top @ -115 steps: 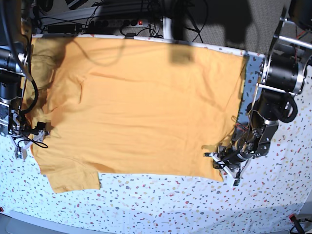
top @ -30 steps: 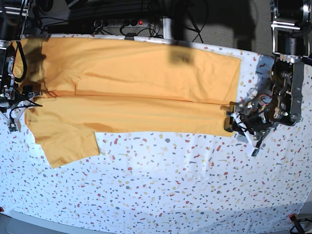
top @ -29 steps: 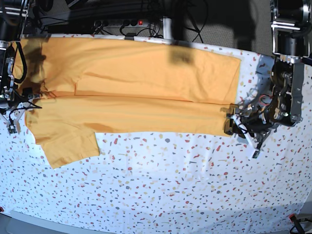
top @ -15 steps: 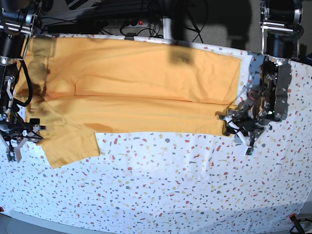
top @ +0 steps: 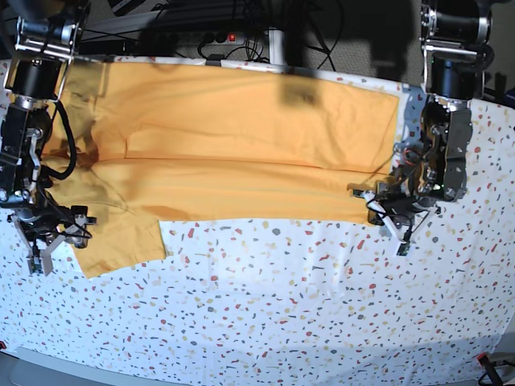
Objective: Fold the T-shirt properly
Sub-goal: 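Grasp the folded edge with both grippers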
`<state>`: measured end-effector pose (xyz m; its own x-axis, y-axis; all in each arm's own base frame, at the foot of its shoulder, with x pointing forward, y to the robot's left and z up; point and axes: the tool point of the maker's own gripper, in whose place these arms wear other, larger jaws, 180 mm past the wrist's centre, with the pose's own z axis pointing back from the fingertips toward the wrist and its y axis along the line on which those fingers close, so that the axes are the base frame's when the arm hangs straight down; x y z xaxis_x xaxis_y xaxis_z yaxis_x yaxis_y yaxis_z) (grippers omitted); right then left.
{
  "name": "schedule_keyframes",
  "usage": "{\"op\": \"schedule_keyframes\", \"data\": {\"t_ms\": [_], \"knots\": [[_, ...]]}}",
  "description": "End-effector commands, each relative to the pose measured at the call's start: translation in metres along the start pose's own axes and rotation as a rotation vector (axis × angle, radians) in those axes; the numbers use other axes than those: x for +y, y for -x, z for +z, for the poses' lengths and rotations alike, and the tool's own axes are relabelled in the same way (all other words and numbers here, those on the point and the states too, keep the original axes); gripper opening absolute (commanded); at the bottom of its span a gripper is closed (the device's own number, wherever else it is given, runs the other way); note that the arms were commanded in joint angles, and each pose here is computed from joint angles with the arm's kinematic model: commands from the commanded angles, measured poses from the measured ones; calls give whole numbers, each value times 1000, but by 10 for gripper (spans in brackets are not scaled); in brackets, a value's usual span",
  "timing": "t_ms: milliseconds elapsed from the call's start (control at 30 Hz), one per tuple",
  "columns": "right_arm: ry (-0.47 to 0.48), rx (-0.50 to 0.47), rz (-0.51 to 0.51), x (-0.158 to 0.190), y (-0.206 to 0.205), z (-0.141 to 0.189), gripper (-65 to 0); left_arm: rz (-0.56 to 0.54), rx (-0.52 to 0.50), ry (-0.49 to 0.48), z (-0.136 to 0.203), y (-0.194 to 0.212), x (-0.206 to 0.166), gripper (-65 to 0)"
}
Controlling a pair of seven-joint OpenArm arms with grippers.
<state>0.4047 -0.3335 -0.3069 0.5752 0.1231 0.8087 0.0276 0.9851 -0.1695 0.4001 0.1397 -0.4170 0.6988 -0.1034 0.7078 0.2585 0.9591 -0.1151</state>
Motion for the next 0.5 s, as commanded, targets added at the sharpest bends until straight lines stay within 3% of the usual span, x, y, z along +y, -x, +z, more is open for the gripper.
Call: {"op": "schedule_keyframes", "data": {"t_ms": [0, 133, 367, 467], "knots": [[34, -69, 12, -16, -26, 2, -300, -5, -48, -8, 3, -20, 5, -650], [30, -17, -72, -29, -23, -27, -338, 3, -52, -2, 3, -21, 4, -650], [9, 43, -165, -39, -15, -71, -338, 3, -35, -3, 3, -18, 4, -650], [51, 71, -214, -44, 0, -79, -338, 3, -37, -2, 3, -18, 4, -650]]}}
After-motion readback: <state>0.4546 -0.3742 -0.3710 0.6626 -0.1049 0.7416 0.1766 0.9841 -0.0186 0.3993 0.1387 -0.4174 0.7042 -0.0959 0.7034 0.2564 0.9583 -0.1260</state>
